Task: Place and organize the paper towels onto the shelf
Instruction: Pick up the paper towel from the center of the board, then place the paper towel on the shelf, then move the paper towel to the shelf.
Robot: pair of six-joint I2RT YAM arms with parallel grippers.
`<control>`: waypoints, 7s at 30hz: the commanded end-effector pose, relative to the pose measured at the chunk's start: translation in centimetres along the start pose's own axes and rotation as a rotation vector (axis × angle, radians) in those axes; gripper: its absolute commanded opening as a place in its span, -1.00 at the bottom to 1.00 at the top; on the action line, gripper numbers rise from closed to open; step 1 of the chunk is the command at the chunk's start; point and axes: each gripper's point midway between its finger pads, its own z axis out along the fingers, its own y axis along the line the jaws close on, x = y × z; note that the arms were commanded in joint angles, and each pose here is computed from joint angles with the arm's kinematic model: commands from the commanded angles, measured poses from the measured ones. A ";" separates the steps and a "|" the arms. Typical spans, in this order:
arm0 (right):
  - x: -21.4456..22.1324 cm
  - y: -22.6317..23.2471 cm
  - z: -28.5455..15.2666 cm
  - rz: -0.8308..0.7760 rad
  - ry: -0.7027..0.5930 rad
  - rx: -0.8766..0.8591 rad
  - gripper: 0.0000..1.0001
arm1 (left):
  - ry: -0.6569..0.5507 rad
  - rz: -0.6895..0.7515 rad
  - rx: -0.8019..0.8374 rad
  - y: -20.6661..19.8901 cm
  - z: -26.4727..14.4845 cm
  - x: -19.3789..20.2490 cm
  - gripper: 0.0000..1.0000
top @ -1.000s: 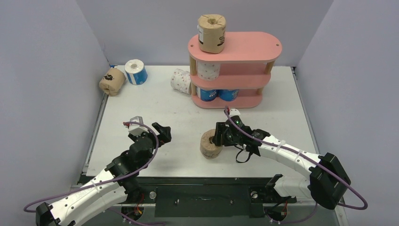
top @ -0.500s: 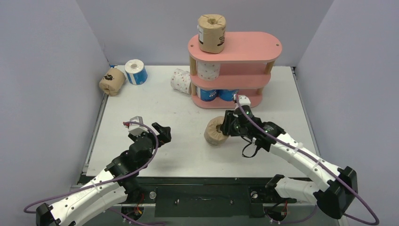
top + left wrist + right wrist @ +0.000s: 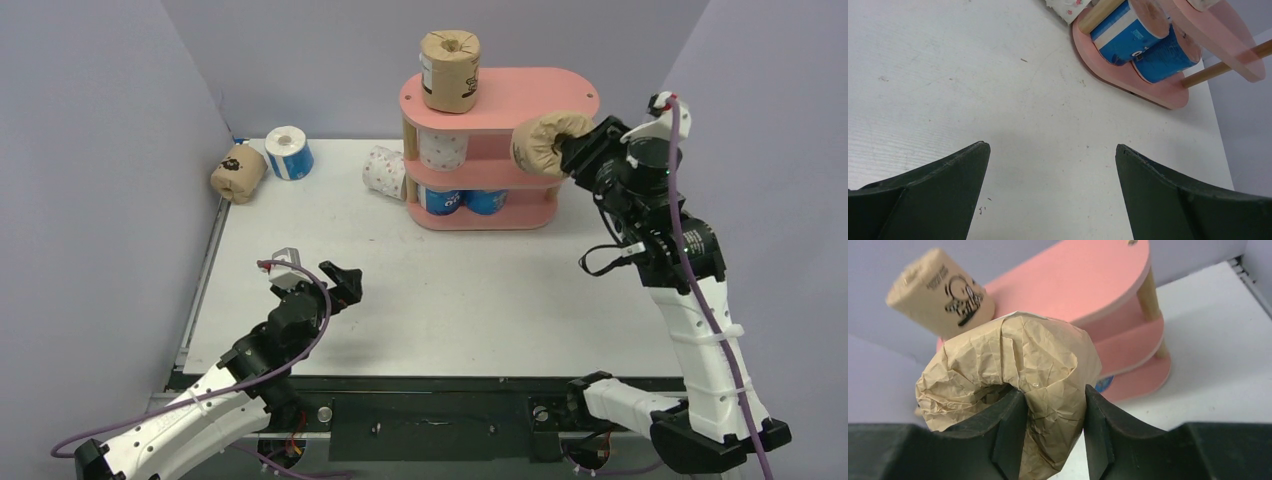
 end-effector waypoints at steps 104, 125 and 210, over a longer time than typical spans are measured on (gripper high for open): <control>-10.0 5.6 8.0 0.240 -0.294 -0.143 0.33 | 0.094 -0.099 0.029 -0.5 -0.3 2.1 0.94; -8.7 1.4 13.7 0.490 -0.301 -0.303 -0.38 | 0.082 -0.102 0.035 -0.8 -0.2 1.6 0.93; 10.0 -6.7 -2.2 0.058 -0.113 -0.099 0.04 | -0.045 -0.026 0.042 -6.3 -0.1 -7.6 0.93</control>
